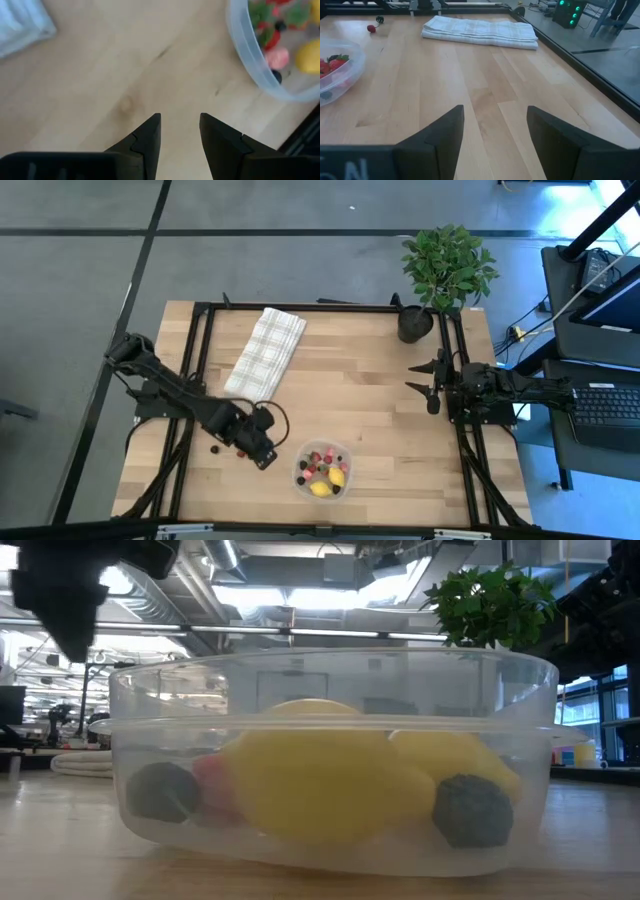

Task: Pick and placing Produce into tupperware
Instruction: Put the red cherry into the transparent bin

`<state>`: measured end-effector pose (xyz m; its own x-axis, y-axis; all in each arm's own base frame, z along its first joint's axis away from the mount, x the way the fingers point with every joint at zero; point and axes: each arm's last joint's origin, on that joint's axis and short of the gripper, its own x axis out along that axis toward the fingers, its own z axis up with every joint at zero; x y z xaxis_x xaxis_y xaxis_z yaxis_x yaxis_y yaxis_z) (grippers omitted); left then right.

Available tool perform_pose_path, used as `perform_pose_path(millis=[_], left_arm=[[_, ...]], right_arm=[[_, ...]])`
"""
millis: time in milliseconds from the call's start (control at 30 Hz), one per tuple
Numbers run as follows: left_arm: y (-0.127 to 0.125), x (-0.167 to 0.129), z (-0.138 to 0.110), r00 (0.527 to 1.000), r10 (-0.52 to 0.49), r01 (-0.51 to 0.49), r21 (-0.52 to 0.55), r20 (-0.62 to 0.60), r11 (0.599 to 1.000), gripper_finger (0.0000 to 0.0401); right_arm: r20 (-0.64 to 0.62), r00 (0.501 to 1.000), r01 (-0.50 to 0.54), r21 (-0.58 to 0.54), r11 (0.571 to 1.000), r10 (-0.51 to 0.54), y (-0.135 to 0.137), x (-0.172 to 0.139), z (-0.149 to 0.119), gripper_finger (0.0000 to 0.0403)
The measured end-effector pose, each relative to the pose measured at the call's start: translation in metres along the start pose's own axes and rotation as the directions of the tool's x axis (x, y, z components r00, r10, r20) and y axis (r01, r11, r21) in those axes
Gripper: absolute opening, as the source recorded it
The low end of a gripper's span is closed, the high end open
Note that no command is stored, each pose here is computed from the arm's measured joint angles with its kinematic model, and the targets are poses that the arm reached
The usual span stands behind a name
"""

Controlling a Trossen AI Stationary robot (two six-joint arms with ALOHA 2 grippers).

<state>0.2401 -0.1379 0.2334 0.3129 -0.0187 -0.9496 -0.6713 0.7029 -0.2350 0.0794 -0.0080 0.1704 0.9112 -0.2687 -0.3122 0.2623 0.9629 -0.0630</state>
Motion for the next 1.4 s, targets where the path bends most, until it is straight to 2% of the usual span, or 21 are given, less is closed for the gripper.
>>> perform_pose_path(millis=[167, 300, 633, 800, 1000, 1167, 1267, 1400], left_arm=[[-0.010, 0.007, -0.021, 1.000, -0.004, 0.006, 0.108, -0.018, 0.994, 0.0128], [-0.011, 0.017, -0.029, 0.998, 0.050, -0.044, 0.142, -0.036, 0.989, 0.0128], [-0.011, 0.028, -0.028, 0.995, 0.092, -0.073, 0.308, -0.047, 0.949, 0.0128], [-0.009, 0.029, -0.021, 0.994, 0.095, -0.078, 0.281, -0.047, 0.956, 0.0128], [-0.005, 0.030, -0.015, 0.986, 0.111, -0.083, 0.215, -0.121, 0.973, 0.0128], [-0.005, 0.030, -0.013, 0.985, 0.109, -0.077, 0.223, -0.136, 0.972, 0.0132], [-0.002, 0.030, -0.012, 0.981, 0.130, -0.098, 0.213, -0.141, 0.972, 0.0157], [0.003, 0.029, -0.013, 0.970, 0.189, -0.152, 0.221, -0.156, 0.963, 0.0213]], right_arm=[[-0.001, 1.000, 0.000, 0.000, 1.000, 0.000, 0.000, 0.000, 0.000, 0.0219], [-0.001, 1.000, 0.000, -0.001, 1.000, 0.000, 0.000, 0.000, 0.000, 0.0219], [0.006, 1.000, 0.000, 0.000, 1.000, 0.000, 0.000, 0.000, 0.001, 0.0219], [0.008, 1.000, 0.000, 0.000, 1.000, 0.000, 0.000, 0.000, 0.001, 0.0219], [0.007, 1.000, 0.000, -0.001, 1.000, 0.000, 0.000, 0.000, 0.001, 0.0219], [0.006, 1.000, 0.000, -0.004, 1.000, 0.000, 0.000, 0.000, 0.001, 0.0219], [0.007, 1.000, 0.000, -0.005, 1.000, 0.000, 0.000, 0.000, 0.001, 0.0219], [0.006, 1.000, 0.000, -0.005, 1.000, 0.000, 0.000, 0.000, 0.001, 0.0219]])
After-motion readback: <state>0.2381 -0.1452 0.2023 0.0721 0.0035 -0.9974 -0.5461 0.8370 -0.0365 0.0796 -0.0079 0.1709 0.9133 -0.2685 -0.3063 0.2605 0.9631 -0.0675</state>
